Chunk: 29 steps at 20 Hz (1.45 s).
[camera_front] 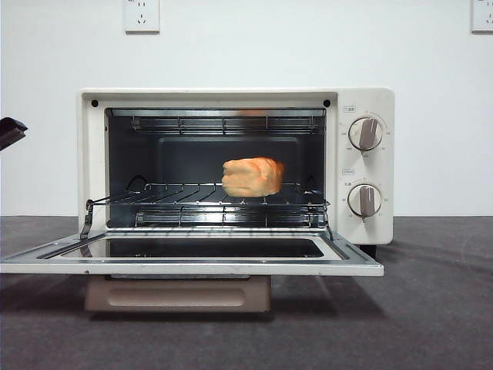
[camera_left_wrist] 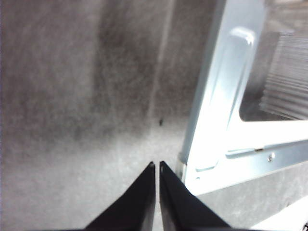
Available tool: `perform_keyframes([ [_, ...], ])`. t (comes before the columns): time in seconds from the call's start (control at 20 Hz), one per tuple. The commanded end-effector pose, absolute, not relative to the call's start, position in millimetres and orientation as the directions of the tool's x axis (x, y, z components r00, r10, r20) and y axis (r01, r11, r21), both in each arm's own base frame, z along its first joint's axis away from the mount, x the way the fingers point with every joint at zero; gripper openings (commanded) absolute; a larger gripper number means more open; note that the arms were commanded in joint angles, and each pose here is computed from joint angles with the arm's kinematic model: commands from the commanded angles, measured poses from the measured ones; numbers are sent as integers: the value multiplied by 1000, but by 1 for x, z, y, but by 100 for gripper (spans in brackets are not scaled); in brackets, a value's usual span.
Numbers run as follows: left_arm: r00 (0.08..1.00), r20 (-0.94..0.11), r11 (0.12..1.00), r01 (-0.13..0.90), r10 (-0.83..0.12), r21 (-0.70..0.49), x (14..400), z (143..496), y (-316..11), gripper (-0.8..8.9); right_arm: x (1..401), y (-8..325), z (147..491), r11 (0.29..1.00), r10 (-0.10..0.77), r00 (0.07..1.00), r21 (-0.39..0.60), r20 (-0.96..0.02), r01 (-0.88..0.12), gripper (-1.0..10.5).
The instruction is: The left arm flap open the oven, the right arm pick bread and place it into oven, the left arm flap close the oven
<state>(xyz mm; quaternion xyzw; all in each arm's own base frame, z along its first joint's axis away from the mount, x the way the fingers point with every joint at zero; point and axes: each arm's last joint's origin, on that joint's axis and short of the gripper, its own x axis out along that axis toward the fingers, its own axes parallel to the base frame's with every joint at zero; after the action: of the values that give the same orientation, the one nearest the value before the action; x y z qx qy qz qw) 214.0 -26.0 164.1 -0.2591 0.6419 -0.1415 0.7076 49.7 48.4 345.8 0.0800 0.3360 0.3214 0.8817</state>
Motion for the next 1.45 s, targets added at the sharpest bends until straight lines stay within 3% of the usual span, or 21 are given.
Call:
perform_keyframes([
  [0.05,112,-837,826,-135,-536,-547,219,158,-26,14,49,49,352,771,634,576,355,-516,-529,55],
  [1.0,102,-697,689,-106,-710,-717,222,161,-31,15,50,50,354,765,642,584,369,-496,-528,55],
  [1.45,194,-641,650,-20,-743,-760,224,190,-32,15,50,50,354,763,645,587,378,-489,-524,55],
])
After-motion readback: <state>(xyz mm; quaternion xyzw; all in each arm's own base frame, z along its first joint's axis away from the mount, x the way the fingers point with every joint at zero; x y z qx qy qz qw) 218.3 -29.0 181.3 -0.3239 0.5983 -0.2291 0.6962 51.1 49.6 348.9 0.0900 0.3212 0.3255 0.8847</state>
